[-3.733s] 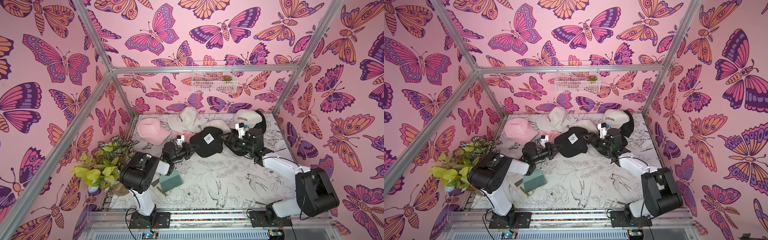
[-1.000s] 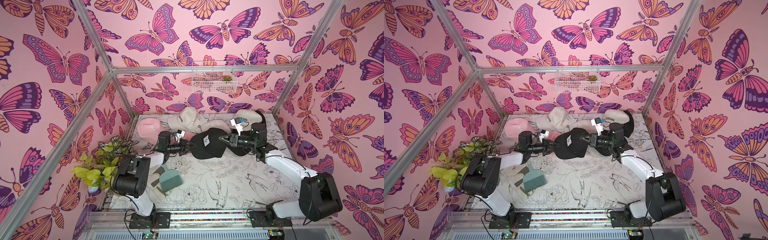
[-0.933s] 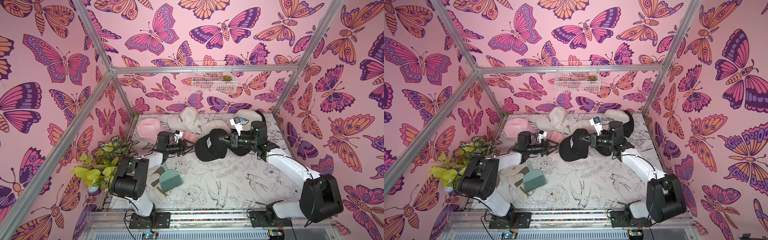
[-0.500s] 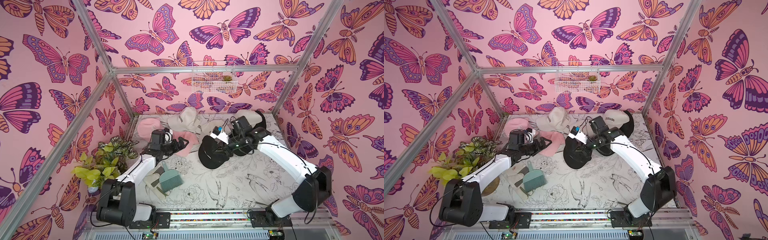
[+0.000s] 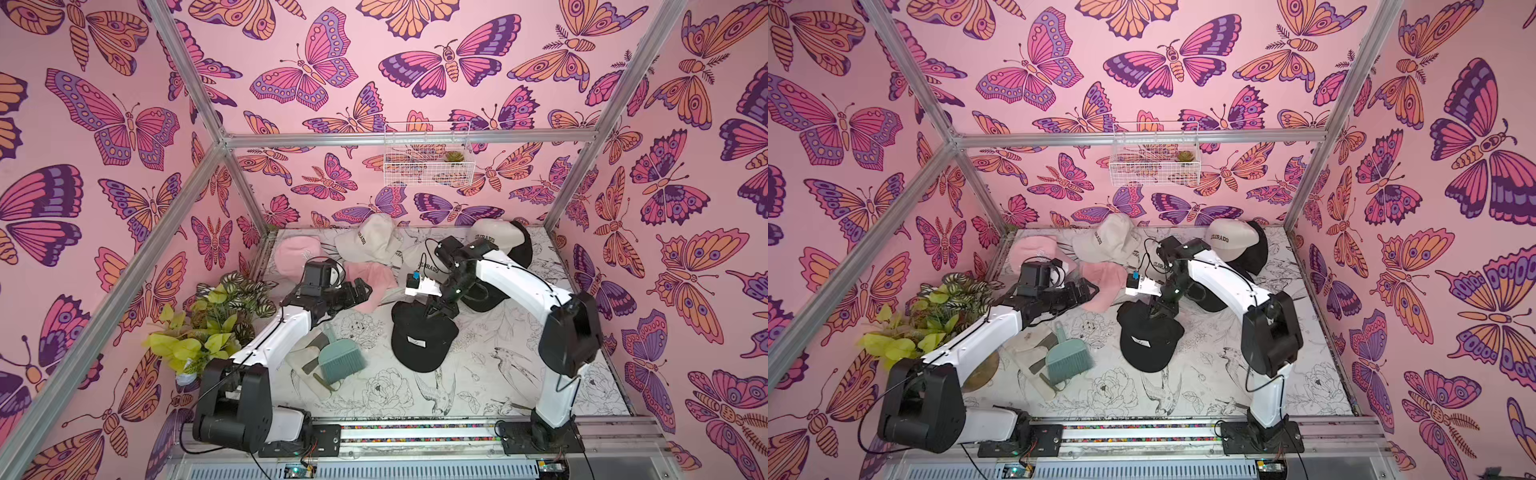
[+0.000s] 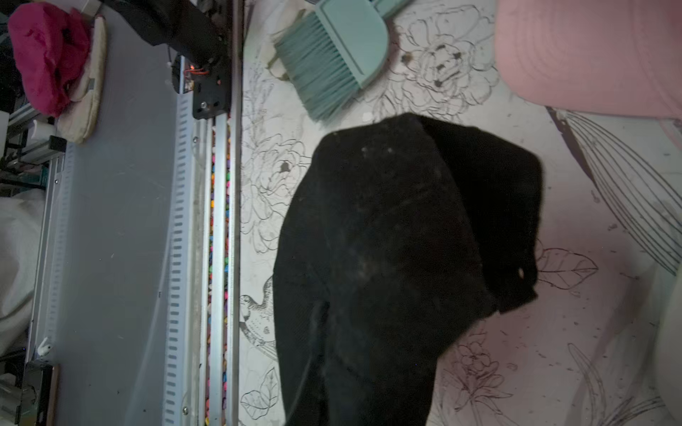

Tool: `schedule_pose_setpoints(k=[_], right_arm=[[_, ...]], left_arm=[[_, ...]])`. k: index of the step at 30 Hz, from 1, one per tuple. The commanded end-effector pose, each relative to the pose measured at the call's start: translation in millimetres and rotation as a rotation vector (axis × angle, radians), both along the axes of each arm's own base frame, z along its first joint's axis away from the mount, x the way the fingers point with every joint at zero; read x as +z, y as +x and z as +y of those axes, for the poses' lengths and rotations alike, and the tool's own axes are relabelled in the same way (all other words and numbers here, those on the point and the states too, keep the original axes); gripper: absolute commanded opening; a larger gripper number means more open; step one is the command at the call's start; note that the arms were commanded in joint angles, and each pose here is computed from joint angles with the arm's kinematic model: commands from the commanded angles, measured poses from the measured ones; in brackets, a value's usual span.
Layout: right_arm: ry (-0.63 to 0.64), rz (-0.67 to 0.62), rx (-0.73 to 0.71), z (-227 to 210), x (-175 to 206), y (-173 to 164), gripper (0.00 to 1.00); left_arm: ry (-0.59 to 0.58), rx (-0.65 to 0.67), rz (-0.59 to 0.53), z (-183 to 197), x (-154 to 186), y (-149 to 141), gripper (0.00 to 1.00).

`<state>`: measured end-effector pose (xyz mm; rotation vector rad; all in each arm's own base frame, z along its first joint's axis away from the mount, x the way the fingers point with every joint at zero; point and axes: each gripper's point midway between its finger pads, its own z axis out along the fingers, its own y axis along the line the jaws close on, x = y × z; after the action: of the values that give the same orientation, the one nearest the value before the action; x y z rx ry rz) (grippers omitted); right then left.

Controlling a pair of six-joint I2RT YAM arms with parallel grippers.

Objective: Stack the baseball caps by color
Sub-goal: Place the baseball cap at the center of the board.

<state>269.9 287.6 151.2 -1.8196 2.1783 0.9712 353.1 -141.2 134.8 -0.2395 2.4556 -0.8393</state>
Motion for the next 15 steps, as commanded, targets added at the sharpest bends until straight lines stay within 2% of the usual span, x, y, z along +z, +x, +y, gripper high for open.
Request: schedule_pose_setpoints(k=[1, 4, 5, 9, 13, 14, 15], right_arm=[[-0.094, 0.004, 0.011, -11, -20, 22, 0.07], [-0.113, 0.011, -0.011, -9, -31, 48, 0.06], [-0.112, 0.012, -0.002, -8, -34, 53, 0.02], [-0.137, 0.026, 0.016, -4, -49, 66, 0.02], [-0.134, 0.017, 0.016, 2, -51, 75, 0.07], [-0.134, 0.007, 0.008, 3, -51, 78, 0.10], [-0.133, -0.011, -0.007, 5, -50, 83, 0.18]], left_arm=[[-0.012, -0.065, 0.047, -15, -8, -11, 1.00], [-0.015, -0.093, 0.064, -24, -14, -19, 1.00], [-0.017, -0.101, 0.073, -27, -16, -23, 1.00], [-0.029, -0.159, 0.120, -41, -30, -43, 1.00], [-0.040, -0.208, 0.164, -55, -40, -60, 1.00], [-0.044, -0.215, 0.168, -57, -40, -63, 1.00], [-0.046, -0.219, 0.173, -59, -42, -66, 1.00]])
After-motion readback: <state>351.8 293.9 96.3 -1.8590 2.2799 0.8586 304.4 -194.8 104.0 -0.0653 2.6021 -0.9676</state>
